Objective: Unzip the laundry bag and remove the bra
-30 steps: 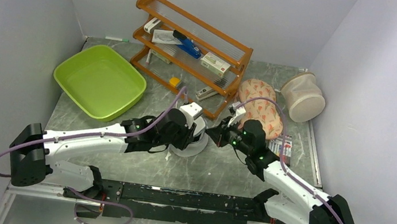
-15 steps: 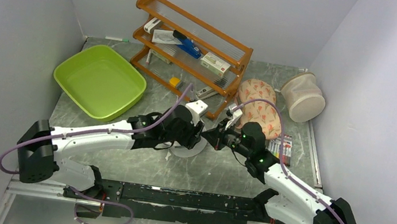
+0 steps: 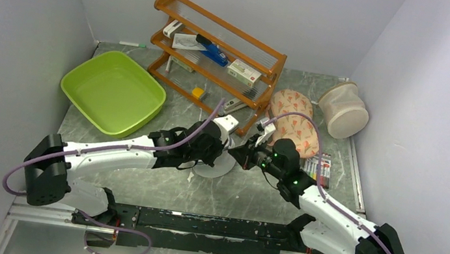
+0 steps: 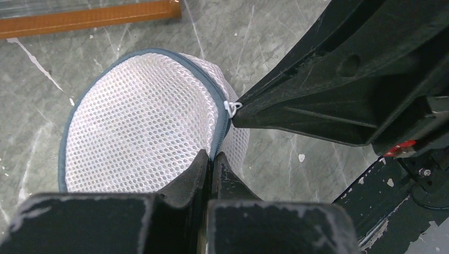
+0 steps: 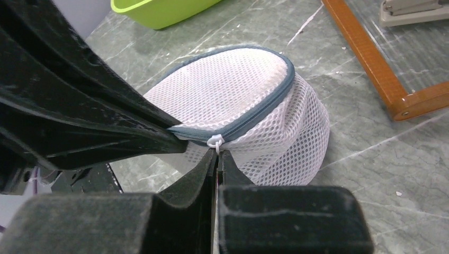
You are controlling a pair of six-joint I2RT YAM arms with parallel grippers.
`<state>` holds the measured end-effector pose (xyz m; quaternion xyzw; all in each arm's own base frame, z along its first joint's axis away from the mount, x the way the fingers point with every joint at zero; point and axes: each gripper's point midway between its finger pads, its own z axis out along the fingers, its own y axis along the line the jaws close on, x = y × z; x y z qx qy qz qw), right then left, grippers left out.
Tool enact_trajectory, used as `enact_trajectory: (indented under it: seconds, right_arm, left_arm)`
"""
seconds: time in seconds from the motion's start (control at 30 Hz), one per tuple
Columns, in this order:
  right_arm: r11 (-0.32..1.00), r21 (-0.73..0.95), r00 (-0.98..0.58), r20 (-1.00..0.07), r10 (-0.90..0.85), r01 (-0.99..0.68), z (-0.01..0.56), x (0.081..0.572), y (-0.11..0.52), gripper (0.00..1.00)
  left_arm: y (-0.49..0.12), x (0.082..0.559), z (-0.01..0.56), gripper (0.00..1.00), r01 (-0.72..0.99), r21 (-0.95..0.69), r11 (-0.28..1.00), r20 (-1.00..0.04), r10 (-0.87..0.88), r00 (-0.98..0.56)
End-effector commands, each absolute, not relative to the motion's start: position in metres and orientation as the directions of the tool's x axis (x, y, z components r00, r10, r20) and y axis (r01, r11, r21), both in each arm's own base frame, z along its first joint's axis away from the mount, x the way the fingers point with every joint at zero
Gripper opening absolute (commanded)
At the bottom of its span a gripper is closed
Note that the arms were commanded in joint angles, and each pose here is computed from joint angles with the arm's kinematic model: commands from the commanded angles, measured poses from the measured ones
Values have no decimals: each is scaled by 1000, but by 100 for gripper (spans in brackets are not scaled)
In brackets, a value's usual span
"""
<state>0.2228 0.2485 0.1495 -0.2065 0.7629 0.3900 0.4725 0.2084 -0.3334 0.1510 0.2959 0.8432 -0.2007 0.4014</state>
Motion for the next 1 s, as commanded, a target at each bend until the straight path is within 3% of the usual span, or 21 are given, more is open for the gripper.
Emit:
enact_trajectory:
  seconds: [0.0,0.23,0.5,0.77,0.83,0.97]
  right_arm:
    - [695,404,-469,-877,109,-595,150,242,239,0]
    - [814,419,-544,-825,156,-402,126,280,210,0]
    - [673,419,-495,-864,91,-609,137,257,233,0]
    - [546,415,-464,-884,55,-727,152,232,250,0]
    - [523,425,-464,-884,62,-739,155,227,254,0]
    - [496,428,-459,-886,66,-756,160,219,261,0]
  left_arm:
    - [-328,212,174,7,647,-102,756,-833,291,-471]
    - [-316,209,176,7,626,-99,773,-829,284,-482]
    - [-307,203,163,8,593,-118,796,-797,280,-535]
    - [-328,204,182,62,654,-130,745,-814,296,-499]
    - [-334,205,186,67,678,-125,724,-823,307,-479]
    - [-338,211,183,65,671,-113,733,-829,303,-471]
